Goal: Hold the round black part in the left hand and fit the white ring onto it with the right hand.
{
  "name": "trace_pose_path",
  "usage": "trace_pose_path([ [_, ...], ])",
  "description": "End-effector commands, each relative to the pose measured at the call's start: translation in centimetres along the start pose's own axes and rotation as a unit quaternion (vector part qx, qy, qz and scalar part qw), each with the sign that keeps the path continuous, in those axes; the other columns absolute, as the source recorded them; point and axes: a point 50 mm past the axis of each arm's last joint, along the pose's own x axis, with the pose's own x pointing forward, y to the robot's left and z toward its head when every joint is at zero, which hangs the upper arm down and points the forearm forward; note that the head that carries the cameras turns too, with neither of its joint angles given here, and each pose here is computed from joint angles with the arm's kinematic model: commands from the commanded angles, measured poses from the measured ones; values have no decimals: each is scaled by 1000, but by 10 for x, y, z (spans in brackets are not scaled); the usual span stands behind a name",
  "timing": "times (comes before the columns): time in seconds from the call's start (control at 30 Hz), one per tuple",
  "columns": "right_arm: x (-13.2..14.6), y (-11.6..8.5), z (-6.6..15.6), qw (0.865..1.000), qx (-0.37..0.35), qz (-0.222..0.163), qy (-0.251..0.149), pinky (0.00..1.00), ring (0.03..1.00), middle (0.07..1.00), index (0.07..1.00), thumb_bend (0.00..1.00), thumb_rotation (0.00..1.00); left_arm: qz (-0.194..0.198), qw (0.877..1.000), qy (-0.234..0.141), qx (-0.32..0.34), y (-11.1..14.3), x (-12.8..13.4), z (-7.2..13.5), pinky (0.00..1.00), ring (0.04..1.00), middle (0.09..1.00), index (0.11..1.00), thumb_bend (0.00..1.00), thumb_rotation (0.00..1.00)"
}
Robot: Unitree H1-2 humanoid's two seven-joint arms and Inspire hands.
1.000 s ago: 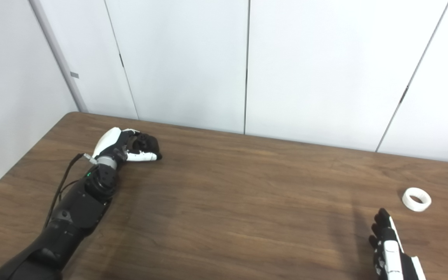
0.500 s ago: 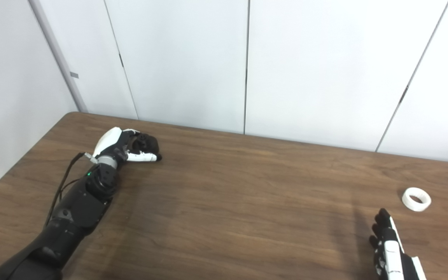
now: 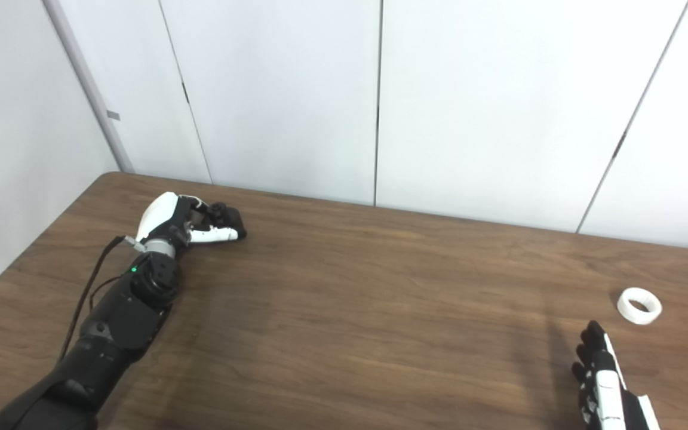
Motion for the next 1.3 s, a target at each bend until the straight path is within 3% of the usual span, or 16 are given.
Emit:
trace_pose_path([
  [0.0,3,-3,14,999,-6,1,-41,1000,1000,997,1000,430,1000,30,999,-17,18,18,8,7,984,853,749,483,520,44],
  [0.33,5,-4,16,999,-3,1,-43,1000,1000,998,1000,445,1000,31,998,-29,40,18,6,5,912,852,750,483,521,46],
  [0.53,6,-2,15,999,-4,2,-43,1000,1000,997,1000,430,1000,32,998,-48,34,22,-1,13,925,866,757,483,522,47],
  [0.63,6,-1,14,999,-3,2,-43,1000,1000,997,1000,422,1000,31,997,-61,27,23,-10,20,937,882,763,483,522,48],
  [0.9,9,2,15,999,-9,2,-43,1000,1000,991,1000,427,1000,26,994,-109,0,1,-49,38,801,863,777,485,523,50],
  [0.97,9,3,16,999,-7,1,-43,1000,1000,990,1000,430,1000,25,992,-122,-4,-5,-60,43,812,866,781,485,523,50],
  [1.1,11,4,15,999,-7,0,-45,1000,1000,988,1000,410,1000,22,987,-156,3,-15,-81,52,964,878,787,484,524,52],
  [1.27,12,7,14,999,-2,3,-46,1000,1000,990,1000,423,1000,17,980,-196,13,-18,-109,68,1000,875,796,485,524,54],
])
